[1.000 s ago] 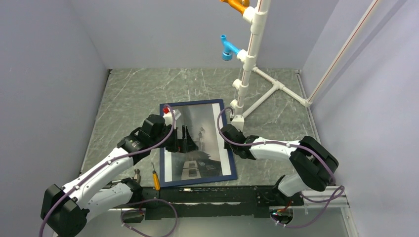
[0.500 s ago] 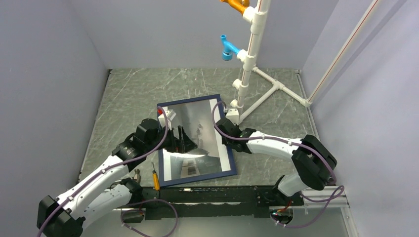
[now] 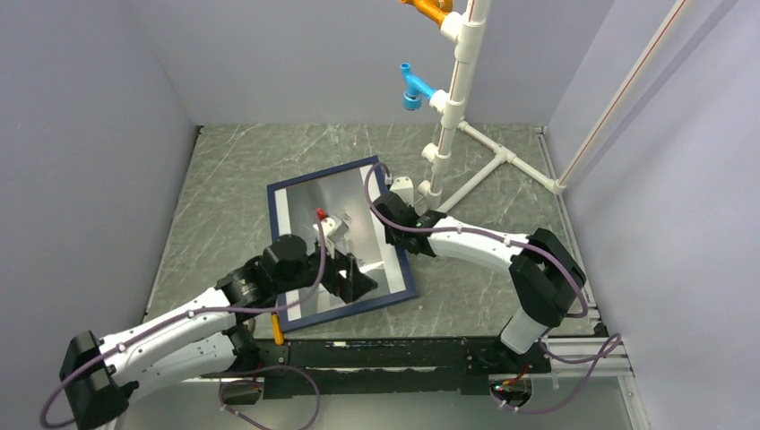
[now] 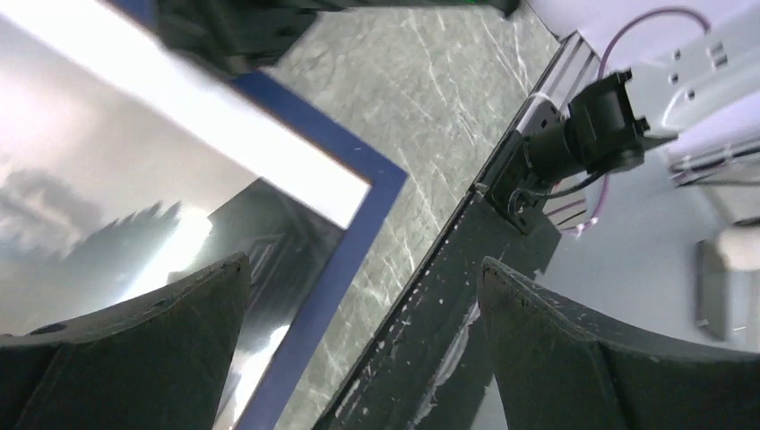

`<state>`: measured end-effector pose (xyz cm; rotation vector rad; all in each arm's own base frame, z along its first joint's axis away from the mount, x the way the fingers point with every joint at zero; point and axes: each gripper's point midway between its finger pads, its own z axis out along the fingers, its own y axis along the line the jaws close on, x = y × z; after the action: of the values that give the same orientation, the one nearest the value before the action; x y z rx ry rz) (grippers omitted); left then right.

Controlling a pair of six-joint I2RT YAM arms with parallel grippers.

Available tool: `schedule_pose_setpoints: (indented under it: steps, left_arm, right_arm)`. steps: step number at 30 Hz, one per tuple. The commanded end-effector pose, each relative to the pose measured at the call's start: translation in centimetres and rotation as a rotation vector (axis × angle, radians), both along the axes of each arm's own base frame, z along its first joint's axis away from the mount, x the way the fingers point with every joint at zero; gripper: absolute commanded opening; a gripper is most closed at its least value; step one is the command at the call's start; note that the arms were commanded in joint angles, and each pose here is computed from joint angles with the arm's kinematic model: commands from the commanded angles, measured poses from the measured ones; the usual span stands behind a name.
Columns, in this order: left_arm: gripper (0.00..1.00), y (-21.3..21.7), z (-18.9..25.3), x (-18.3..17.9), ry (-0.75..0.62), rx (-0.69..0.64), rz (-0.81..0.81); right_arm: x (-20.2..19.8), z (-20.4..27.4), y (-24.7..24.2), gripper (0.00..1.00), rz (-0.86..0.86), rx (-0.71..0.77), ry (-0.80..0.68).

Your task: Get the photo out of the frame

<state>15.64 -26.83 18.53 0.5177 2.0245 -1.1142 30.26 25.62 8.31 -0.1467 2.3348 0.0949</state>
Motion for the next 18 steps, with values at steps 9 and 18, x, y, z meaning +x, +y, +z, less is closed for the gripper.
schedule_pose_setpoints:
  steps: [9,18]
  left_arm:
    - [0.99,-5.3,-0.9,0.4,-0.707,0.304,-0.017]
    - [0.99,-8.9,-6.0,-0.1,-0.886,0.667,-0.025]
  right_arm:
    - [4.2,4.9,2.1,0.00,0.023,0.151,0.001]
    - [4.0,4.8,1.8,0.00,0.029,0.188,0.042]
